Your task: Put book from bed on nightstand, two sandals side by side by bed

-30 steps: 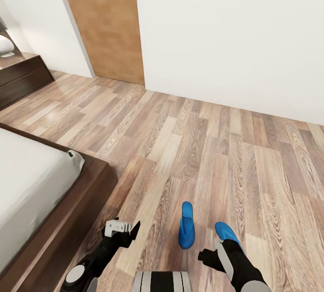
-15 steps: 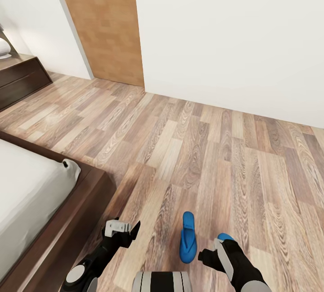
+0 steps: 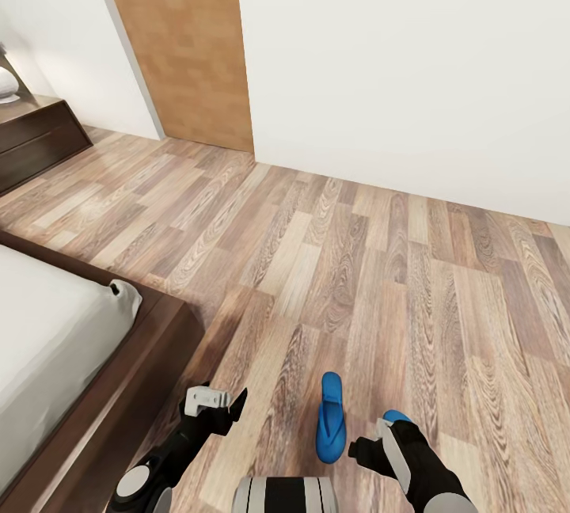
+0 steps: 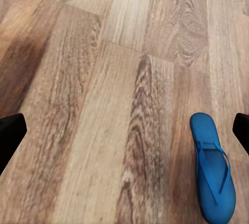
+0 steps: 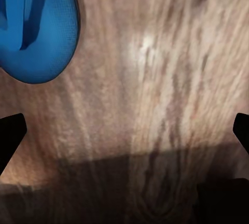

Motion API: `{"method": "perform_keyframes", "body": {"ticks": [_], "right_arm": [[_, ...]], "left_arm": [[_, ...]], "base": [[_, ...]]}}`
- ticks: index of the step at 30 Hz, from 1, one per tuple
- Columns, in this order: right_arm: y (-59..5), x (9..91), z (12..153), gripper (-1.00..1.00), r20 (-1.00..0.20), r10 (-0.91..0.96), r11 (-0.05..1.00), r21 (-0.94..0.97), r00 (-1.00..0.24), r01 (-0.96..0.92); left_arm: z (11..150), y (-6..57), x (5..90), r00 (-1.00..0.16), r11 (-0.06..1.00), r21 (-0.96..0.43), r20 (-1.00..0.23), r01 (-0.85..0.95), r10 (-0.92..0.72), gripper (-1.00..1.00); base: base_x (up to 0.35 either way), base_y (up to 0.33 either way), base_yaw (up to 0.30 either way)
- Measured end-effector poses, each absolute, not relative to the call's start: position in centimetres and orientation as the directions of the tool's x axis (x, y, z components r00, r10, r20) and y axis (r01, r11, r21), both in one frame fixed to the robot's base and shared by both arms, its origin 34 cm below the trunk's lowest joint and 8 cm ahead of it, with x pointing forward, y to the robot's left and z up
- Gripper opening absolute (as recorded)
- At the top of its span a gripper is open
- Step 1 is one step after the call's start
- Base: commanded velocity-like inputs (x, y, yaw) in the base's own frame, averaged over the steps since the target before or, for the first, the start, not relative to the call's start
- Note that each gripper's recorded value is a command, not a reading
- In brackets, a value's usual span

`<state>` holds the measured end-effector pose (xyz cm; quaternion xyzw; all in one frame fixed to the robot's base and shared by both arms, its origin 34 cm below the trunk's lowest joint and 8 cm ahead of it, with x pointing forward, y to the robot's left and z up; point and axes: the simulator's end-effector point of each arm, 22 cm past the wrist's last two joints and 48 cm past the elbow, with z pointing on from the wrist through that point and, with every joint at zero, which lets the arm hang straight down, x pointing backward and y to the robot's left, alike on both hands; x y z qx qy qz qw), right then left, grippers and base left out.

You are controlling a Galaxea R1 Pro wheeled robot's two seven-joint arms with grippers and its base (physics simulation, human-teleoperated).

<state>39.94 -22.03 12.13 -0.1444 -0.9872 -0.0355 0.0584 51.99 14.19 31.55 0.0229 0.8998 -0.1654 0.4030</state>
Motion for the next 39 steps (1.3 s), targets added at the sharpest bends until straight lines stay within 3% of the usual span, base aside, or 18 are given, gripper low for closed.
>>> {"method": "perform_keyframes", "body": {"ticks": [8, 21, 39], "right_arm": [[-21.4, 40.6, 12.3, 1.00, 0.110, 0.266, 0.960, 0.060, -0.958, 0.274], [-15.5, 46.7, 14.6, 1.00, -0.055, 0.114, 0.981, 0.166, -0.992, 0.104], [-14.1, 46.8, 14.5, 1.00, -0.061, 0.111, 0.976, 0.195, -0.992, 0.097]], "left_arm": [[31.6, 14.2, 52.0, -0.674, 0.944, -0.279, -0.733, 0.175, -0.092, 1.00], [31.6, 14.1, 52.0, -0.674, 0.943, -0.280, -0.733, 0.177, -0.091, 1.00], [31.2, 13.9, 51.8, -0.680, 0.943, -0.284, -0.727, 0.175, -0.092, 1.00]], "base": [[0.000, 0.000, 0.000], [0.000, 0.000, 0.000], [0.000, 0.000, 0.000]]}}
